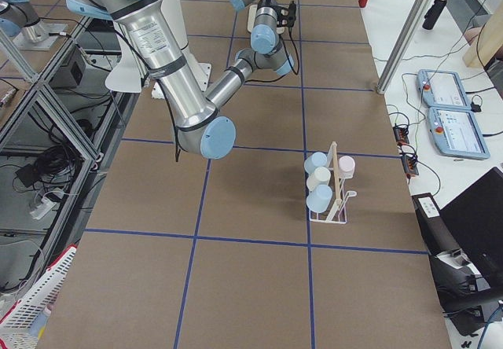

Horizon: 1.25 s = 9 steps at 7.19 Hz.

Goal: Transfer IKEA cup to right arm and place on rack

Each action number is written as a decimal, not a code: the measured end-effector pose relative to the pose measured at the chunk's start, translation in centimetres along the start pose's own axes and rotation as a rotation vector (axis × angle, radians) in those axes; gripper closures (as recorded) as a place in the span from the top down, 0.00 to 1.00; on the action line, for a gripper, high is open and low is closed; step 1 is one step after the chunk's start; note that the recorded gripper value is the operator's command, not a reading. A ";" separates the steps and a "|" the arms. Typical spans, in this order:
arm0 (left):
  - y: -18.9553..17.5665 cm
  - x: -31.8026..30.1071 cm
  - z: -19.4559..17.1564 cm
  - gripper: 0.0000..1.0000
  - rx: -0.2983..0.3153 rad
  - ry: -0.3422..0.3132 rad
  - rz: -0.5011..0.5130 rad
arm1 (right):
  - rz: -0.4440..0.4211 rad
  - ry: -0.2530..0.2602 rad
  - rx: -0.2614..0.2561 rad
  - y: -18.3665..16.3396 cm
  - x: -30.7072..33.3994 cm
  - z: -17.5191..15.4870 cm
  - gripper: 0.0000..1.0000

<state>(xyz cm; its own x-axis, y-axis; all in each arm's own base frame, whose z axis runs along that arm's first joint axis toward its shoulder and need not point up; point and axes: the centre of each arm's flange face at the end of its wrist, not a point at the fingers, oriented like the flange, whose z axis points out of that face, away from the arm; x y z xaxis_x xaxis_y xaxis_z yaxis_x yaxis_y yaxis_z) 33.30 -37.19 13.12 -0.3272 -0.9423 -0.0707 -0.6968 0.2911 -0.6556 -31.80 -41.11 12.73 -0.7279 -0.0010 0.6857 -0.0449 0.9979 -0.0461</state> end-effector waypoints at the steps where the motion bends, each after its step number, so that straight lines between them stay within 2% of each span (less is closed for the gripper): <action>1: 0.0 0.0 0.0 1.00 -0.001 0.000 0.001 | 0.000 0.002 0.001 0.0 0.0 -0.1 0.24; 4: 0.0 0.7 -0.8 1.00 0.009 0.009 0.075 | -0.002 0.004 0.005 -0.2 0.1 -0.5 0.25; 6: -0.8 2.5 -3.5 1.00 0.066 0.030 0.193 | -0.016 0.023 0.032 -1.0 0.3 -2.0 0.25; 7: -1.3 3.5 -4.7 1.00 0.113 0.023 0.269 | -0.039 0.051 0.061 -2.0 0.6 -2.9 0.25; 8: -1.8 4.4 -5.3 1.00 0.177 0.000 0.357 | -0.079 0.103 0.102 -3.5 1.4 -4.1 0.25; 9: -2.4 5.3 -5.8 1.00 0.251 -0.047 0.483 | -0.127 0.175 0.151 -5.0 2.4 -5.8 0.26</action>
<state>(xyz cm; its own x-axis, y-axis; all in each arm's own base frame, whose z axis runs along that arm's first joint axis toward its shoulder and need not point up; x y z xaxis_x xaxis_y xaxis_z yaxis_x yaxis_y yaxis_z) 29.49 -41.92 18.67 -0.5394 -0.7195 -0.4375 -0.2987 0.6493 -0.6994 -29.34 -45.75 18.78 -0.5813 -0.1010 0.8074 -0.2395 0.9695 -0.0512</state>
